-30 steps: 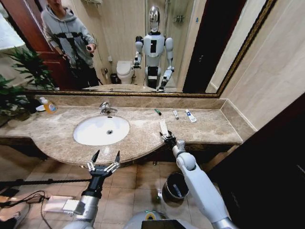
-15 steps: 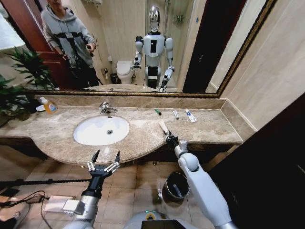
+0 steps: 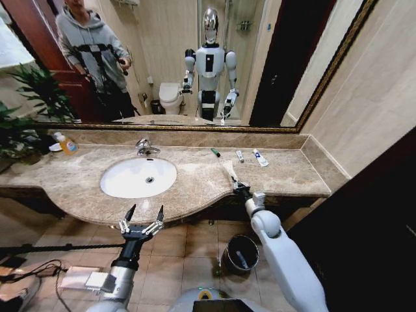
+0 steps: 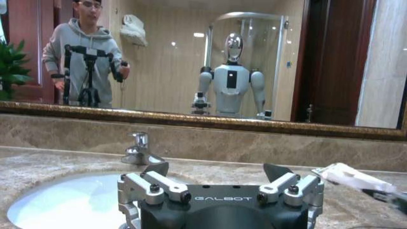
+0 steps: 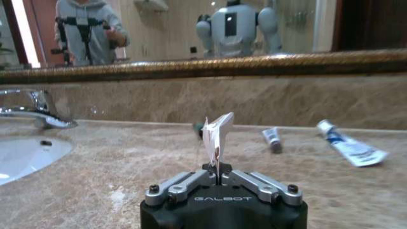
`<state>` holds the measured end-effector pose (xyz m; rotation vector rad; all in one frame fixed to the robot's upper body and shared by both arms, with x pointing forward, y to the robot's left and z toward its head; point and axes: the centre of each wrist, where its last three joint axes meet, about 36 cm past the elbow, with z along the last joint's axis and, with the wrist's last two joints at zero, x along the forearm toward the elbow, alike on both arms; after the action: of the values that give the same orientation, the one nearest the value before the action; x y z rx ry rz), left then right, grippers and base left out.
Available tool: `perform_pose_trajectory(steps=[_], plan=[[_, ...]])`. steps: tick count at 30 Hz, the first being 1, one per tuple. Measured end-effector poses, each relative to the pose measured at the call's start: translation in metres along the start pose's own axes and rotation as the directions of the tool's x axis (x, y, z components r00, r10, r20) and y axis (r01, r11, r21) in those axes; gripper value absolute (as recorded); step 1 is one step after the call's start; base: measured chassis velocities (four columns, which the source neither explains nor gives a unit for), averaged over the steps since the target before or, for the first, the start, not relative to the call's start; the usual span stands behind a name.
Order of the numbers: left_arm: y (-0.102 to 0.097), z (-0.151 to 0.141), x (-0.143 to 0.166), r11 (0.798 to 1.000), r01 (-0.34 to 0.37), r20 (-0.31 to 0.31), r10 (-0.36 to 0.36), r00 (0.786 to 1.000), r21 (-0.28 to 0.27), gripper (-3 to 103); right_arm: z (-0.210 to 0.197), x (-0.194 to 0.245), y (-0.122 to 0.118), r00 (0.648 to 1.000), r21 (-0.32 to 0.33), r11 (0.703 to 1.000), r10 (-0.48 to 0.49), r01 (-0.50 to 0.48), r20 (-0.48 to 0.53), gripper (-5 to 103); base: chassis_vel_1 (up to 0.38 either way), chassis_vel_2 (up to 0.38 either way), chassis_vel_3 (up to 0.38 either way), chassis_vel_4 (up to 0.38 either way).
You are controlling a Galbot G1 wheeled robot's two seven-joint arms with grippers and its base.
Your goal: Pick up the trash from the sink and place it in the trash bin.
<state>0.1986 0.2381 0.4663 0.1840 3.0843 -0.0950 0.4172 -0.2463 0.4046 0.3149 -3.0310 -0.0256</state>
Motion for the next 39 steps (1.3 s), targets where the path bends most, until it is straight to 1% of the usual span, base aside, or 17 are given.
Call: perform_pose_trajectory(steps=[3, 5, 7, 8, 14, 15, 18, 21, 24, 25, 29, 31, 32, 34, 35, 37, 39], plan=[[0.0, 0.0, 0.0, 1.0, 0.0, 0.0, 0.0, 1.0, 0.0, 100, 0.0, 0.027, -0.002, 1.0, 0.001, 1.0, 0.013, -0.013, 0.009, 0, 0.0, 0.0, 0.0, 0.0], [0.0, 0.0, 0.0, 1.0, 0.0, 0.0, 0.0, 1.0, 0.0, 100, 0.001, 0.036, -0.002, 1.0, 0.0, 1.0, 0.019, -0.019, 0.01, 0, 0.0, 0.0, 0.0, 0.0], [0.0, 0.0, 0.0, 1.0, 0.0, 0.0, 0.0, 1.0, 0.0, 100, 0.009, 0.059, 0.002, 0.998, 0.005, 0.999, 0.051, -0.051, 0.024, 0, 0.0, 0.0, 0.0, 0.0], [0.0, 0.0, 0.0, 1.0, 0.0, 0.0, 0.0, 1.0, 0.0, 100, 0.009, 0.059, 0.002, 0.998, 0.005, 0.999, 0.051, -0.051, 0.024, 0, 0.0, 0.0, 0.0, 0.0], [0.0, 0.0, 0.0, 1.0, 0.0, 0.0, 0.0, 1.0, 0.0, 100, 0.032, 0.104, 0.021, 0.99, -0.027, 0.993, 0.117, -0.115, 0.078, 0, 0.0, 0.0, 0.0, 0.0], [0.0, 0.0, 0.0, 1.0, 0.0, 0.0, 0.0, 1.0, 0.0, 100, 0.032, 0.104, 0.021, 0.99, -0.027, 0.993, 0.117, -0.115, 0.078, 0, 0.0, 0.0, 0.0, 0.0], [0.0, 0.0, 0.0, 1.0, 0.0, 0.0, 0.0, 1.0, 0.0, 100, 0.053, 0.133, 0.034, 0.986, -0.046, 0.99, 0.138, -0.134, 0.089, 0, 0.0, 0.0, 0.0, 0.0], [0.0, 0.0, 0.0, 1.0, 0.0, 0.0, 0.0, 1.0, 0.0, 100, 0.068, 0.148, 0.042, 0.985, -0.052, 0.988, 0.152, -0.148, 0.085, 0, 0.0, 0.0, 0.0, 0.0], [0.0, 0.0, 0.0, 1.0, 0.0, 0.0, 0.0, 1.0, 0.0, 100, 0.098, 0.175, 0.054, 0.981, -0.055, 0.982, 0.184, -0.18, 0.063, 0, 0.0, 0.0, 0.0, 0.0], [0.0, 0.0, 0.0, 1.0, 0.0, 0.0, 0.0, 1.0, 0.0, 100, 0.098, 0.175, 0.054, 0.981, -0.055, 0.982, 0.184, -0.18, 0.063, 0, 0.0, 0.0, 0.0, 0.0], [0.0, 0.0, 0.0, 1.0, 0.0, 0.0, 0.0, 1.0, 0.0, 100, 0.127, 0.199, 0.055, 0.977, -0.048, 0.977, 0.21, -0.208, 0.024, 0, 0.0, 0.0, 0.0, 0.0], [0.0, 0.0, 0.0, 1.0, 0.0, 0.0, 0.0, 1.0, 0.0, 100, 0.15, 0.217, 0.054, 0.974, -0.036, 0.974, 0.224, -0.225, -0.026, 0, 0.0, 0.0, 0.0, 0.0], [0.0, 0.0, 0.0, 1.0, 0.0, 0.0, 0.0, 1.0, 0.0, 100, 0.15, 0.217, 0.054, 0.974, -0.036, 0.974, 0.224, -0.225, -0.026, 0, 0.0, 0.0, 0.0, 0.0], [0.0, 0.0, 0.0, 1.0, 0.0, 0.0, 0.0, 1.0, 0.0, 100, 0.178, 0.232, 0.052, 0.969, -0.02, 0.973, 0.229, -0.231, -0.093, 0, 0.0, 0.0, 0.0, 0.0], [0.0, 0.0, 0.0, 1.0, 0.0, 0.0, 0.0, 1.0, 0.0, 100, 0.189, 0.235, 0.052, 0.967, -0.009, 0.973, 0.227, -0.23, -0.118, 0, 0.0, 0.0, 0.0, 0.0], [0.0, 0.0, 0.0, 1.0, 0.0, 0.0, 0.0, 1.0, 0.0, 100, 0.196, 0.235, 0.051, 0.965, -0.003, 0.974, 0.226, -0.228, -0.131, 0, 0.0, 0.0, 0.0, 0.0], [0.0, 0.0, 0.0, 1.0, 0.0, 0.0, 0.0, 1.0, 0.0, 100, 0.219, 0.232, 0.047, 0.959, 0.014, 0.977, 0.212, -0.214, -0.188, 0, 0.0, 0.0, 0.0, 0.0]])
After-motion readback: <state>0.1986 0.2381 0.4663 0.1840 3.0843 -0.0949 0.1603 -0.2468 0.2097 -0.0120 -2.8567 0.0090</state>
